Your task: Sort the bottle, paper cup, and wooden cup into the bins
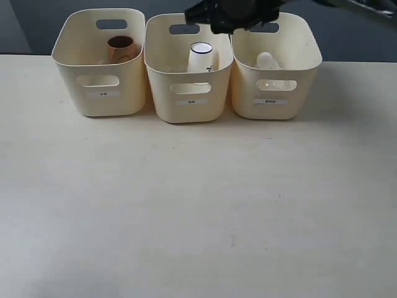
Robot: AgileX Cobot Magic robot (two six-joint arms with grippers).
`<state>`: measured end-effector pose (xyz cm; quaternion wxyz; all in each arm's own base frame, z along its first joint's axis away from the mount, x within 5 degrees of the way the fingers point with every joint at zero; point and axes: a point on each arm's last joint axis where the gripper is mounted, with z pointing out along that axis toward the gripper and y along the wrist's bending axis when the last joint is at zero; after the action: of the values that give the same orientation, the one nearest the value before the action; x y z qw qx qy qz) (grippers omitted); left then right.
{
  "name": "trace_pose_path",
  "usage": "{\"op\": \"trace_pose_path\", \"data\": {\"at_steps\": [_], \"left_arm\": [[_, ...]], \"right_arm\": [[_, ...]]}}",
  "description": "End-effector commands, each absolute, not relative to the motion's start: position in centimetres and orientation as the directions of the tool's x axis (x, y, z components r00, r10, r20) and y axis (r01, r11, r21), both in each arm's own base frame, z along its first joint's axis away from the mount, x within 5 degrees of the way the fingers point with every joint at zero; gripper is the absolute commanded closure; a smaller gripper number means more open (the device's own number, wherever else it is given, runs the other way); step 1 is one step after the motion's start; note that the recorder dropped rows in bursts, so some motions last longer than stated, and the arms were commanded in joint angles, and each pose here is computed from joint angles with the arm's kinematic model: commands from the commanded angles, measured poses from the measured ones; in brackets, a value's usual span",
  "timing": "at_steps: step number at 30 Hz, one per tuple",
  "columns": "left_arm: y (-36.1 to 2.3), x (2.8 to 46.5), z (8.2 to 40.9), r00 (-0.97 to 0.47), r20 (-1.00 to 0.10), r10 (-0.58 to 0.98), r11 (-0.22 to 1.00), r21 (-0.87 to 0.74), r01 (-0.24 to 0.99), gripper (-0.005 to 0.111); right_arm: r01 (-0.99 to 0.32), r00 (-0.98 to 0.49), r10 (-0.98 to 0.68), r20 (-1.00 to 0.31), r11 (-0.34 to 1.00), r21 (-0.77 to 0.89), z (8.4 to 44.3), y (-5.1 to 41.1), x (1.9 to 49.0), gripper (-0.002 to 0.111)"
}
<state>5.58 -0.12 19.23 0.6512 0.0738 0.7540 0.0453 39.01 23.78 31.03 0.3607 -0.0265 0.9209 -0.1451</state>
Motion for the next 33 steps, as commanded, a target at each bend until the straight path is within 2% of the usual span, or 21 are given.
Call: {"op": "trace_pose_path", "data": {"at_steps": [1,8,16,25,33], "left_arm": [[-0.1,5.6,19.2,-0.136,-0.977,0.164,0.986,0.158,0.055,0.107],[-0.1,5.6,19.2,-0.136,-0.977,0.164,0.986,0.158,0.055,0.107],[-0.1,5.6,19.2,-0.136,-0.977,0.164,0.986,0.158,0.055,0.107],[-0.1,5.6,19.2,-0.136,-0.977,0.164,0.986,0.158,0.055,0.107],[-0.1,5.6,19.2,-0.136,-0.977,0.164,0.986,0.158,0.055,0.107]], "right_arm": [[0.077,-0.701,-0.158,-0.695,0.952,-0.295,35.0,22.0,37.4,0.053],[0.071,-0.674,-0.124,-0.728,0.97,-0.231,39.2,19.4,33.2,0.053],[0.081,-0.642,-0.098,-0.761,0.978,-0.194,42.4,13.5,25.9,0.053],[0.123,-0.619,-0.047,-0.784,0.98,-0.156,41.0,6.9,17.8,0.053],[0.162,-0.591,0.034,-0.806,0.984,-0.077,37.5,2.0,11.7,0.053]]}}
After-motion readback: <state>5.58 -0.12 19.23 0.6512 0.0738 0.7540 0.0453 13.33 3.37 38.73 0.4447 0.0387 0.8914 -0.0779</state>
